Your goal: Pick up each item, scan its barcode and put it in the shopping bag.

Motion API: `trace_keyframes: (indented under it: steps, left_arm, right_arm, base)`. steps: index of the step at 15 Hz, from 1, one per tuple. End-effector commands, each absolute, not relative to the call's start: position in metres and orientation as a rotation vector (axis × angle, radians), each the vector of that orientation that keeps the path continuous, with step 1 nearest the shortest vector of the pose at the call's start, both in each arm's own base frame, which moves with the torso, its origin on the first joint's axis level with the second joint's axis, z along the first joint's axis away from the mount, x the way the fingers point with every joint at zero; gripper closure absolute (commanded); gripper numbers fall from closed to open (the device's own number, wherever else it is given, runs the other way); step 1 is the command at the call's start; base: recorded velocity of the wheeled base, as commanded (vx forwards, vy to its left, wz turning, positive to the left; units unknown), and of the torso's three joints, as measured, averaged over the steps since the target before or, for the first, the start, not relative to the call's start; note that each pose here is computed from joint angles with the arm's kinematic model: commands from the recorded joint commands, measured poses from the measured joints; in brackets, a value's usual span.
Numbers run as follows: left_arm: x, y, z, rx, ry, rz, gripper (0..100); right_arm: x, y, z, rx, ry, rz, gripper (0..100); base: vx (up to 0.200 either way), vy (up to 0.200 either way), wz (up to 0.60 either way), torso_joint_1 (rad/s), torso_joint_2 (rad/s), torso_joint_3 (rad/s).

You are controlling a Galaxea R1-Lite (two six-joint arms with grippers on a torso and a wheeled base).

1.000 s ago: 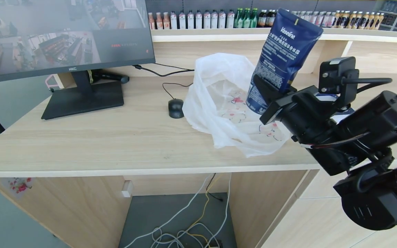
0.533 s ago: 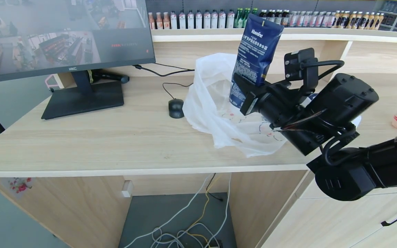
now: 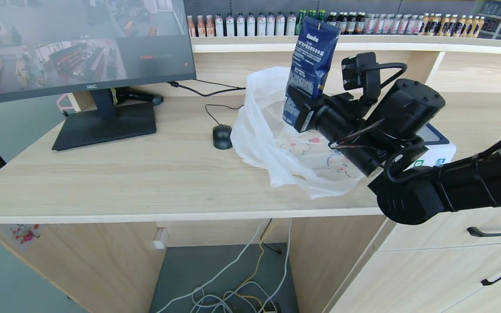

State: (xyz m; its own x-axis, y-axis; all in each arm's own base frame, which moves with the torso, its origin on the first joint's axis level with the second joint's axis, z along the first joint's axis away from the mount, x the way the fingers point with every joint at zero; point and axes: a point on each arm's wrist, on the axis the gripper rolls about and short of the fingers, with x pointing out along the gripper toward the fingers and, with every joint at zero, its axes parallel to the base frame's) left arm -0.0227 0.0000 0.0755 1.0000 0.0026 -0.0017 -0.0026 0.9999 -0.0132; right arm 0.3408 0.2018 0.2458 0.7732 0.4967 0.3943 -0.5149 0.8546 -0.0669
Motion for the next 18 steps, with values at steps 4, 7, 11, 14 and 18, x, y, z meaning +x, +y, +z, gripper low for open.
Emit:
trace_keyframes:
  steps: [4, 7, 11, 14, 18]
  left_arm:
    - [-0.023, 0.0, 0.076, -0.014, 0.002, 0.003, 0]
    - [-0.023, 0.0, 0.076, -0.014, 0.002, 0.003, 0]
    - [-0.023, 0.0, 0.076, -0.014, 0.002, 0.003, 0]
    - [-0.023, 0.0, 0.076, -0.014, 0.002, 0.002, 0]
    - [-0.023, 0.0, 0.076, -0.014, 0.002, 0.003, 0]
  right_arm:
    - [0.36, 0.202, 0.257, 0.027, -0.38, 0.55, 100]
    - [0.373, 0.199, 0.256, 0.014, -0.365, 0.554, 100]
    - [0.385, 0.202, 0.244, 0.006, -0.34, 0.562, 100]
    - [0.388, 0.204, 0.237, 0.003, -0.325, 0.563, 100]
    - [0.39, 0.205, 0.23, 0.0, -0.31, 0.564, 100]
  base:
    - [0.0, 0.0, 0.0, 0.0, 0.0, 0.0]
    - [0.0, 0.0, 0.0, 0.0, 0.0, 0.0]
    - [0.0, 0.0, 0.0, 0.0, 0.0, 0.0]
    - [0.0, 0.0, 0.0, 0.0, 0.0, 0.0]
    - [0.0, 0.0, 0.0, 0.0, 0.0, 0.0]
